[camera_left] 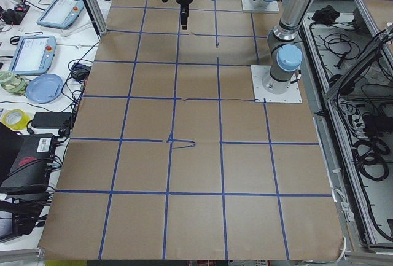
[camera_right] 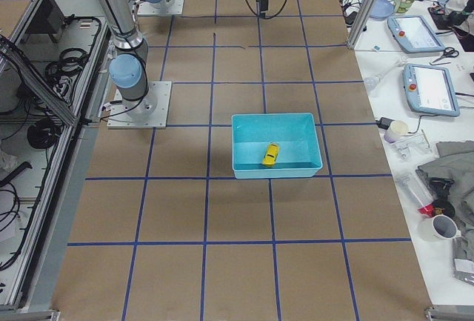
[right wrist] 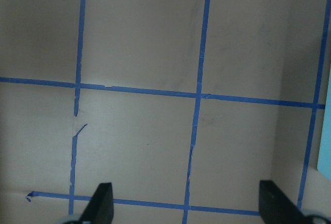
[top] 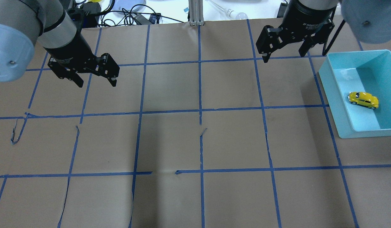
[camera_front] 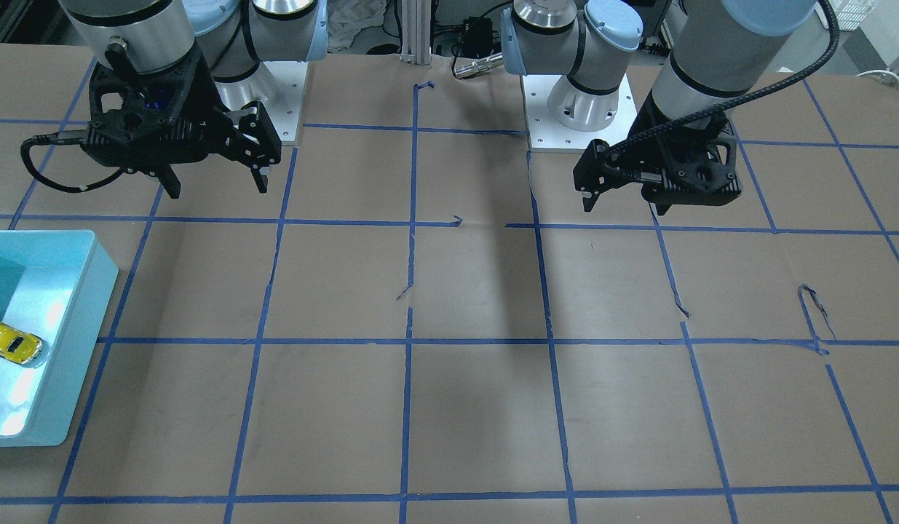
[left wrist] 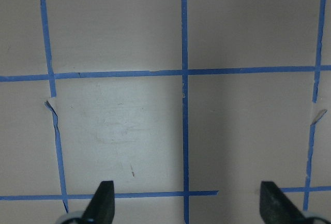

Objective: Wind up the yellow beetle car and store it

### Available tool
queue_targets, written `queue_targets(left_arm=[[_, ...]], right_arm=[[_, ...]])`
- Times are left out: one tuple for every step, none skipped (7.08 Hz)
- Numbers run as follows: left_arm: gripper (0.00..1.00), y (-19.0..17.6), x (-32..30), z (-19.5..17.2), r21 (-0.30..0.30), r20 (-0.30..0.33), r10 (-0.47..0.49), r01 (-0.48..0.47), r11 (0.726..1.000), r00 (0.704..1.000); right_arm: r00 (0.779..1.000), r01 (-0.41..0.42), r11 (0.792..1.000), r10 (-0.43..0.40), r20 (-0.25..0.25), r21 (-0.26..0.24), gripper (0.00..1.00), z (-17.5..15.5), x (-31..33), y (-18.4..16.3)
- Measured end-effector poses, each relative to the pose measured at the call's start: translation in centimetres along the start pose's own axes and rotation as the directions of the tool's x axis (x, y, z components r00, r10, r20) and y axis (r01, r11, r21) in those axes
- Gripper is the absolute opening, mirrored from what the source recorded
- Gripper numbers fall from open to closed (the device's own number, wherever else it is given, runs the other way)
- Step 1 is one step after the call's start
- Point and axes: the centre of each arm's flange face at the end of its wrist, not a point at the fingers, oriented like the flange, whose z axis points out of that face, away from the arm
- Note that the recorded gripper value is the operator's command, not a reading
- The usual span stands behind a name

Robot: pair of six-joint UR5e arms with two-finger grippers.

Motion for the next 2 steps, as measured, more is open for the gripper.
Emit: queue_targets(left_arm=[[1.00,0.05,-0.02,0.00,0.000,0.002,0.000,0.000,1.000,1.000],[1.00,0.06,-0.04,0.04,-0.002,0.005,0.001,-0.001,1.000,1.000]], right_arm=[[1.000,-0.002,1.000,0.002,0.000,-0.001,1.00,0.04,-0.03,0.00],[1.000,-0.002,1.000,0.002,0.001,-0.002,1.00,0.06,-0.06,0.00]])
